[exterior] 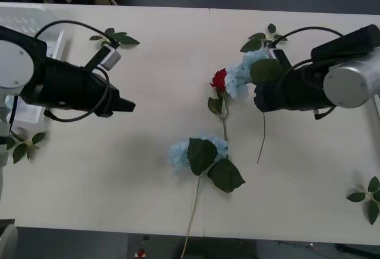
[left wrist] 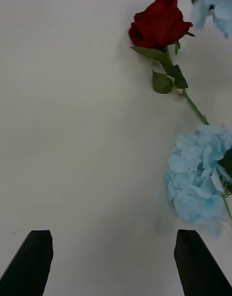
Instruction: Put the red flowers into the right box and the blue flowers into the left box
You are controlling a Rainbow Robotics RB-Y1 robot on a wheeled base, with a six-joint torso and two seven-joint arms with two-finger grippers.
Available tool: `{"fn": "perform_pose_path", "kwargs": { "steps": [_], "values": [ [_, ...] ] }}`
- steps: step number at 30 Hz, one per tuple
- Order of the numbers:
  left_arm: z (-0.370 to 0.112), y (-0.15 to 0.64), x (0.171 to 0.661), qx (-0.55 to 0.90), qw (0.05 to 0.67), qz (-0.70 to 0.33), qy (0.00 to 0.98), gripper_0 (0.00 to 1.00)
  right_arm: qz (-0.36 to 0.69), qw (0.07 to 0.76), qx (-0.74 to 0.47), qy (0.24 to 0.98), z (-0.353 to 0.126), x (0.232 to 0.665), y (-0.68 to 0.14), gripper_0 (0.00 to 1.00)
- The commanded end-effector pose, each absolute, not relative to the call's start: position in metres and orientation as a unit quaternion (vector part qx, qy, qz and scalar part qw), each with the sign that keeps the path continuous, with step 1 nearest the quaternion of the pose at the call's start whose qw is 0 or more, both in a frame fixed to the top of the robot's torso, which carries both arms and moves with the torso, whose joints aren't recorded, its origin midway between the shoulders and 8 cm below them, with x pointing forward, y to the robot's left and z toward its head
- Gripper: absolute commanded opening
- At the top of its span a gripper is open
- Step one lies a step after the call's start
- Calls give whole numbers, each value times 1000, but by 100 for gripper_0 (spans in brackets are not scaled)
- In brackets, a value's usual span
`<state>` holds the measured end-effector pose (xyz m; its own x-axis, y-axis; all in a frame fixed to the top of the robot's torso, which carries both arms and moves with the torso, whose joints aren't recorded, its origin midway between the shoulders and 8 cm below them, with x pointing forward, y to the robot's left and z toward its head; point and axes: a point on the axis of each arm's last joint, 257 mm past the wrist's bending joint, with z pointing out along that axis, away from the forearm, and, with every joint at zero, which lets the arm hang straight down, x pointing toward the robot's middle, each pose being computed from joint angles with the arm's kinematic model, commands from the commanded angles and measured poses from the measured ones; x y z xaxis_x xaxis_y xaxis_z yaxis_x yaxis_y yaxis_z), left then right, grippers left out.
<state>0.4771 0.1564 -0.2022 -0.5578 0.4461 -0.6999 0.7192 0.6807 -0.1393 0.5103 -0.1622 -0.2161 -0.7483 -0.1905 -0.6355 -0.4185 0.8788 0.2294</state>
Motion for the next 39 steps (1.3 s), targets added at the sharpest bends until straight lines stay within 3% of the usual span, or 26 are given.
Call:
{"fn": "perform_pose_path", "kwargs": {
  "steps": [1,10,20,21,22,25,33,39],
  "values": [
    [-211,130,454,346,299,-236,858,73,209,365,-233,877,-173,508,-143,0],
    [-244,71,408,363,223,-249,870,73,272,461,-339,774,-121,494,-81,0],
    [-248,66,404,367,220,-227,875,73,331,539,-391,668,-81,472,-34,0],
    [-246,68,407,367,225,-225,874,82,334,545,-390,663,-79,471,-32,0],
    [-243,70,413,375,240,-221,868,100,333,554,-393,654,-78,470,-29,0],
    [-227,73,424,391,273,-231,848,100,331,574,-398,635,-75,468,-25,0],
    [-173,85,429,384,330,-387,770,100,321,596,-413,609,-81,465,-22,0],
    [-166,91,434,411,378,-420,715,100,328,597,-421,599,-84,463,-21,0]
  ]
}}
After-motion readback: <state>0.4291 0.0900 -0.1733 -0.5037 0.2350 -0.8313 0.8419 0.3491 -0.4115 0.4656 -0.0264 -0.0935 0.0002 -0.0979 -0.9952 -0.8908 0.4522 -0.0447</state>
